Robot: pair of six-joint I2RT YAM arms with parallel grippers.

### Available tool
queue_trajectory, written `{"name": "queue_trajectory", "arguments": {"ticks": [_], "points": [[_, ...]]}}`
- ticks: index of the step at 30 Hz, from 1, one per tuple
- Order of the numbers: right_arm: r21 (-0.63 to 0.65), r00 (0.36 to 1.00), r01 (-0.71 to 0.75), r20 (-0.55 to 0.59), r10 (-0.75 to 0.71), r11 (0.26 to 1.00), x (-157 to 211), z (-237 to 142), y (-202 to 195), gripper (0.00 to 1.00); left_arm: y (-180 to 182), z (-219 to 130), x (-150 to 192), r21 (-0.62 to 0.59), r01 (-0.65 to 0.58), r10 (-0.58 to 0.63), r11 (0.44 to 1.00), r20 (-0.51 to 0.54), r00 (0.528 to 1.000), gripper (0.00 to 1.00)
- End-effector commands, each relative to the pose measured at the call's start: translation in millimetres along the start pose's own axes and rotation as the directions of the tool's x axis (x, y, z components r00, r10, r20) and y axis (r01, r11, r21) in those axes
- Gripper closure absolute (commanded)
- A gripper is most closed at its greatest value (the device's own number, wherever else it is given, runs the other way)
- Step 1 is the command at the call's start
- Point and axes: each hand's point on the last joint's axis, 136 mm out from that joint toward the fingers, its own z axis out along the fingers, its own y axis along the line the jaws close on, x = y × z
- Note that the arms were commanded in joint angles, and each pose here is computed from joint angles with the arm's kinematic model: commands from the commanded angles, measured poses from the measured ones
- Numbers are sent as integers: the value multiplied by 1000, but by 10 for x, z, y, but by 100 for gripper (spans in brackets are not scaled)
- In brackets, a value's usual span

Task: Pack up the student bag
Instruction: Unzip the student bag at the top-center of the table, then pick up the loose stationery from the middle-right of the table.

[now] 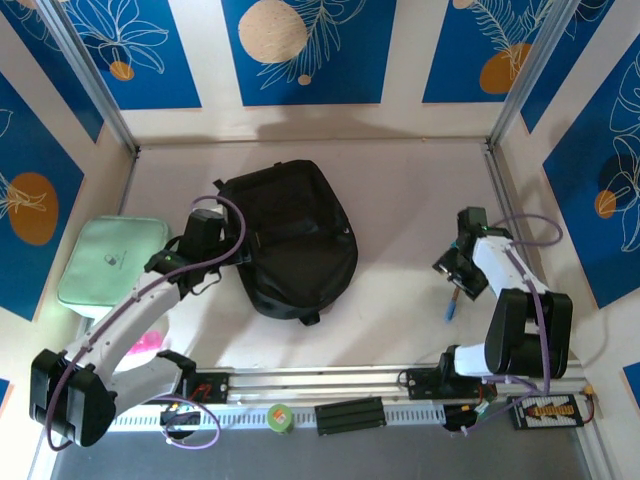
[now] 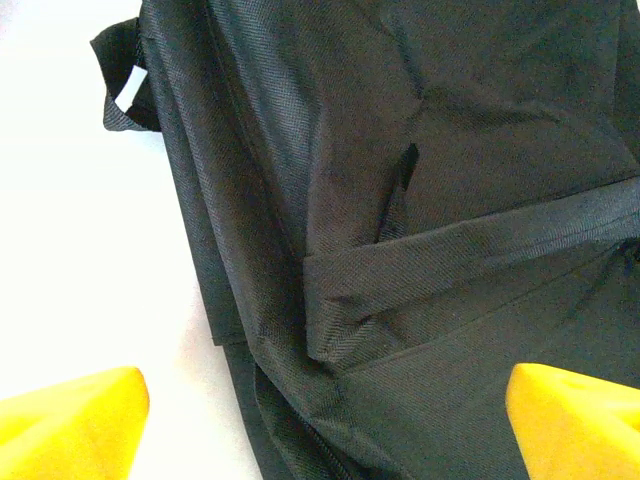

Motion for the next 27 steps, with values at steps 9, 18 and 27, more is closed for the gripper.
{"name": "queue_trajectory", "arguments": {"ticks": [9, 18, 27], "points": [[-32, 986, -92, -142, 87, 995, 15, 367, 47, 49, -32, -52, -76, 48, 12, -13, 999, 27, 1000, 2], [10, 986, -70, -153, 71, 997, 4, 465, 69, 80, -58, -63, -52, 68, 2, -3, 998, 9, 1000, 0], [1, 997, -13, -82, 13, 1000, -37, 261, 199, 97, -209, 149, 174, 145, 27, -10, 989, -115, 993, 0]]}}
